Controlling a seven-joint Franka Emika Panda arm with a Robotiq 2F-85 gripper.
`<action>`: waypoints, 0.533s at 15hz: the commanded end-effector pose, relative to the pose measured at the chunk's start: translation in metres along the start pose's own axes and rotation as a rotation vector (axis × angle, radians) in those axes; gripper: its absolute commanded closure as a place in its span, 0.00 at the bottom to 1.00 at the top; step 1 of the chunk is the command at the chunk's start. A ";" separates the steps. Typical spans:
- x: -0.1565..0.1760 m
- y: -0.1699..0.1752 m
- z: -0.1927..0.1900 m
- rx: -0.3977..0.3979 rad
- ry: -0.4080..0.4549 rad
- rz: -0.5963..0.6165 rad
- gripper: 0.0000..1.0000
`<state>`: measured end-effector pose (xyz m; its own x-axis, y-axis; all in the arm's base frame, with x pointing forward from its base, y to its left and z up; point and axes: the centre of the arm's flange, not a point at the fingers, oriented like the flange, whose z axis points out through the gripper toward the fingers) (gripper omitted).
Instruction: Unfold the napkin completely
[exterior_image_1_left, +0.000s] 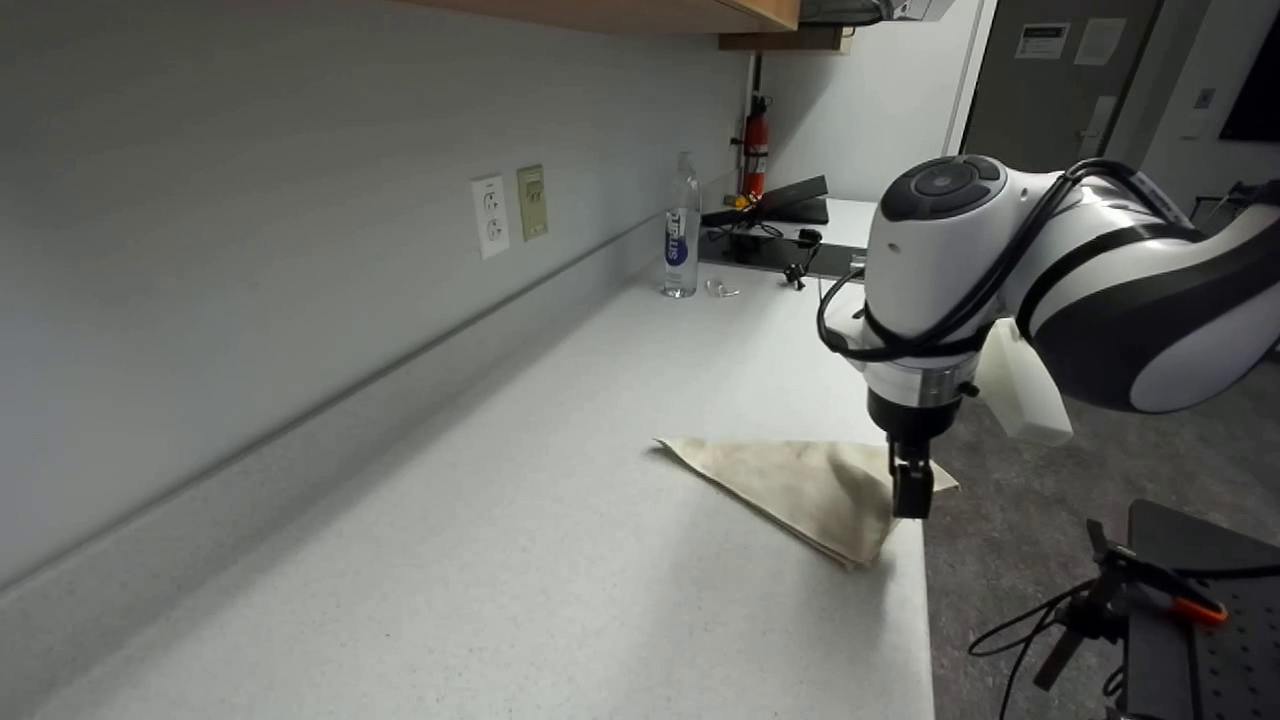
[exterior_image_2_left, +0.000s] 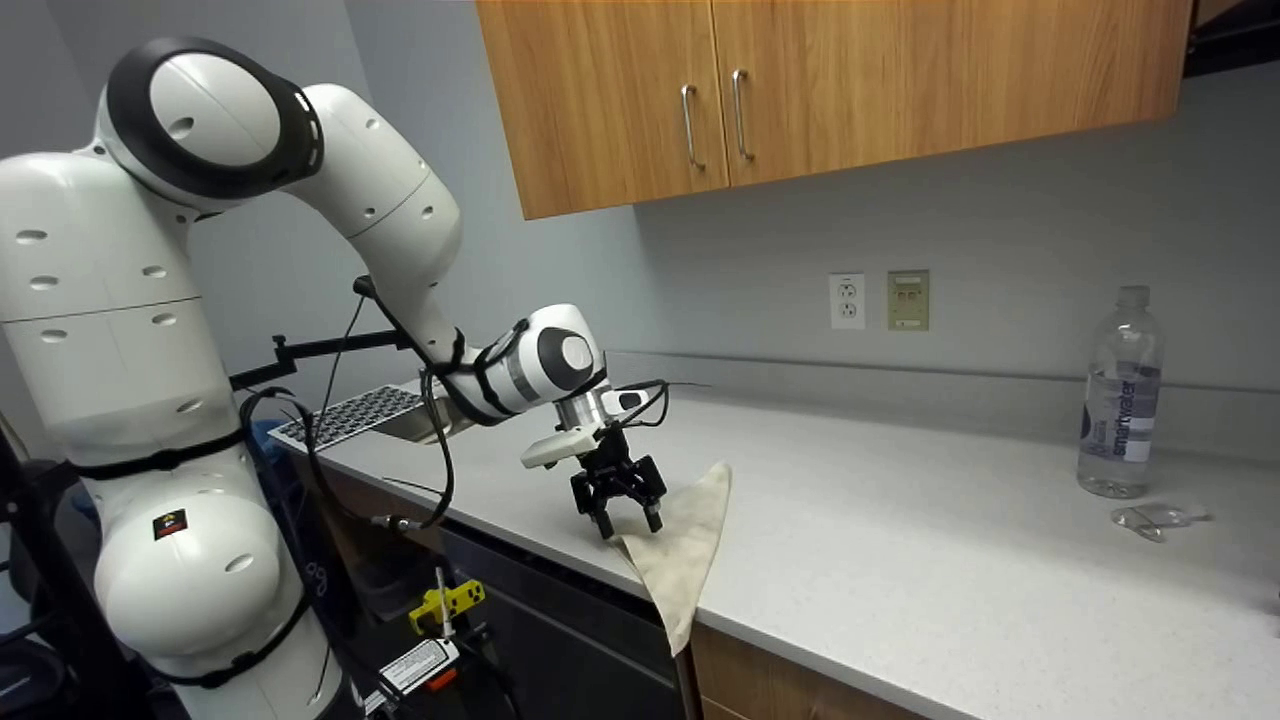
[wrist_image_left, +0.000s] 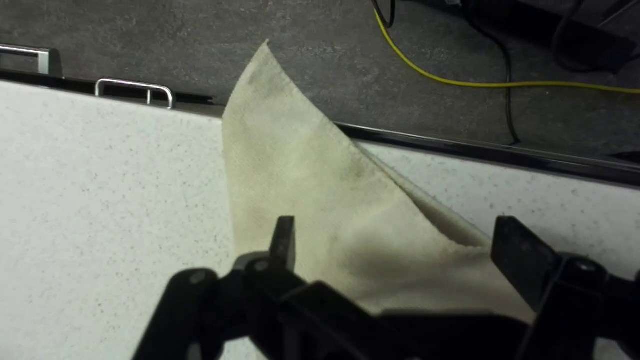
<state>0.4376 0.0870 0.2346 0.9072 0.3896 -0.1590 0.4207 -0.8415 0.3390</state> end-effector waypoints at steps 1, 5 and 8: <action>0.006 0.006 0.018 -0.067 -0.018 -0.012 0.00; 0.009 0.006 0.028 -0.079 -0.032 -0.018 0.00; 0.012 0.004 0.028 -0.084 -0.032 -0.025 0.00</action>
<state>0.4433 0.0741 0.2108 0.8951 0.3992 -0.1987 0.4458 -0.8100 0.3811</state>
